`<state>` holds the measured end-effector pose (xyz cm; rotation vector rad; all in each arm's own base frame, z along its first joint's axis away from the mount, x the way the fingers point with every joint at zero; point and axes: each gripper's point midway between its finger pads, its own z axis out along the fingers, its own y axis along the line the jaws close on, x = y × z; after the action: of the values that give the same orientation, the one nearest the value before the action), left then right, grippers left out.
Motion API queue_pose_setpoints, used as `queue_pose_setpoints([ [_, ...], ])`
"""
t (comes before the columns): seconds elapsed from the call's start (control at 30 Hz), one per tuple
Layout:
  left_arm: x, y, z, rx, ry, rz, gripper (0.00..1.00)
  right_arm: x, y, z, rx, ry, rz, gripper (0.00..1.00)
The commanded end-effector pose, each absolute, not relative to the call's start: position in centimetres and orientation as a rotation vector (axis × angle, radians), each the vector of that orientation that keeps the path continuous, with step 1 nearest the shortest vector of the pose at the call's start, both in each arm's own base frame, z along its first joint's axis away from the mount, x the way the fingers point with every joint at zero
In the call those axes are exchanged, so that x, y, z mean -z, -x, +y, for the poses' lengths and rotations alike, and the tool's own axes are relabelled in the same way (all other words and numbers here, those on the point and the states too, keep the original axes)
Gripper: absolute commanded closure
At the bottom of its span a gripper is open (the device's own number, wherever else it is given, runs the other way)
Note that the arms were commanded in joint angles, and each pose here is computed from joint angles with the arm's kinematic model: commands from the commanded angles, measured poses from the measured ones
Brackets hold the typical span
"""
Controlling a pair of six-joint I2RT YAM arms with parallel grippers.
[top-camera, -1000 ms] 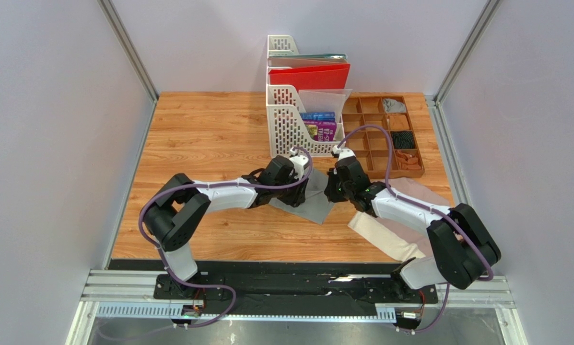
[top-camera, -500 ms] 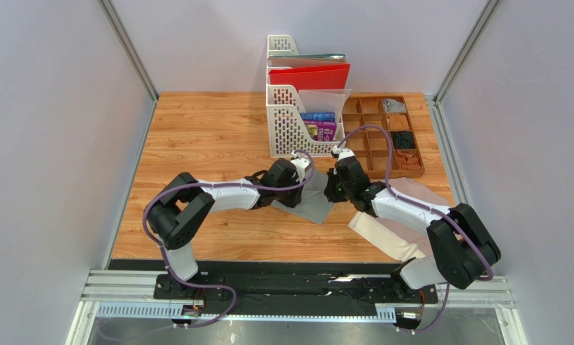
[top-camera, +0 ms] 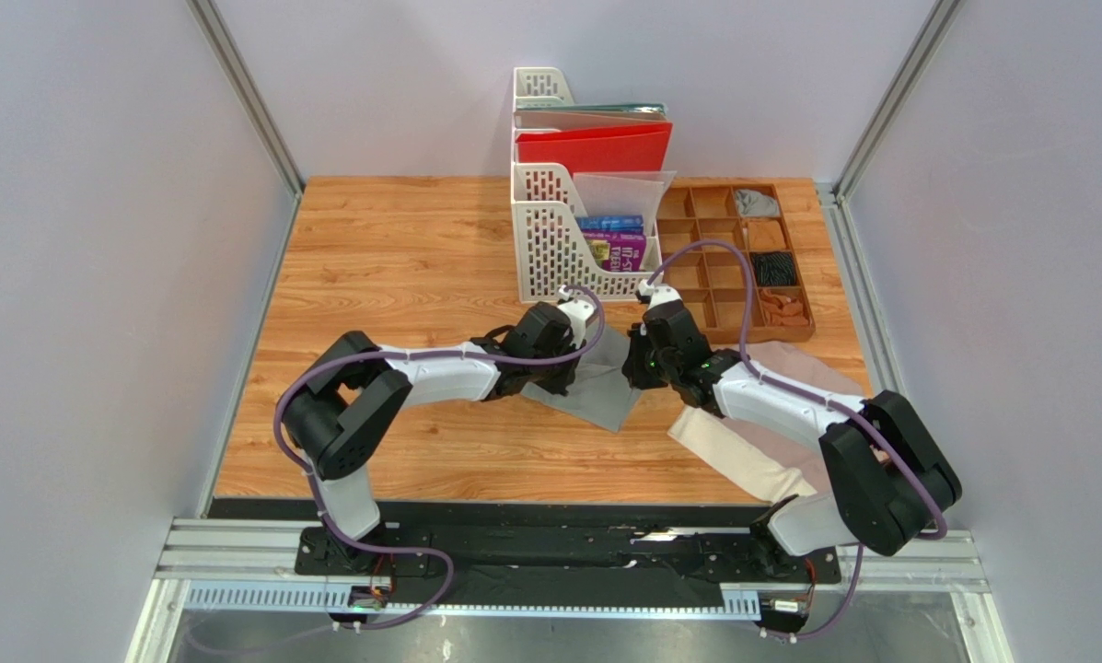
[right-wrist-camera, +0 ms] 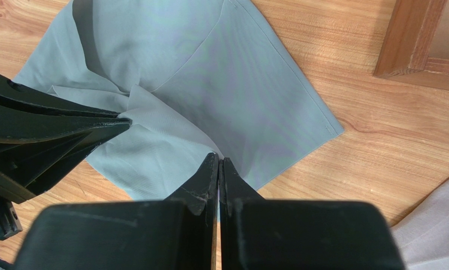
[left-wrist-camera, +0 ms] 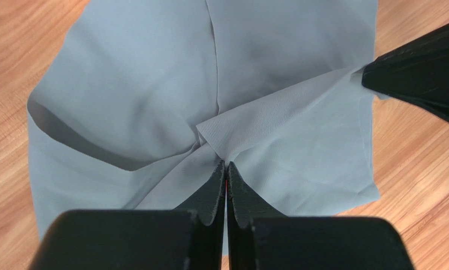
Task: Roll the underwear
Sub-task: Fold the underwear at the center of the board.
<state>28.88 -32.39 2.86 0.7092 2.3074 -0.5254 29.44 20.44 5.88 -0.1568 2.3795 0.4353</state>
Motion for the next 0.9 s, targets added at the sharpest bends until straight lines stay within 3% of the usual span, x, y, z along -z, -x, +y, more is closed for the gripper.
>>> queue_pose_setpoints([
  [0.0, -6.5, -30.4, -34.4, 0.564, -0.716, 2.193, 1.00, -6.4, -30.1, 20.4, -0.429, 0.138, 2.354, 1.00],
  [0.37, -8.7, -32.3, -35.7, 0.536, -0.735, 2.151, 1.00, -6.8, -31.0, 19.0, -0.370, 0.107, 2.346, 1.00],
  [0.87, -7.5, -33.8, -36.3, 0.448, -0.800, 2.183, 1.00, -7.0, -31.5, 16.9, -0.306, 0.069, 2.353, 1.00],
])
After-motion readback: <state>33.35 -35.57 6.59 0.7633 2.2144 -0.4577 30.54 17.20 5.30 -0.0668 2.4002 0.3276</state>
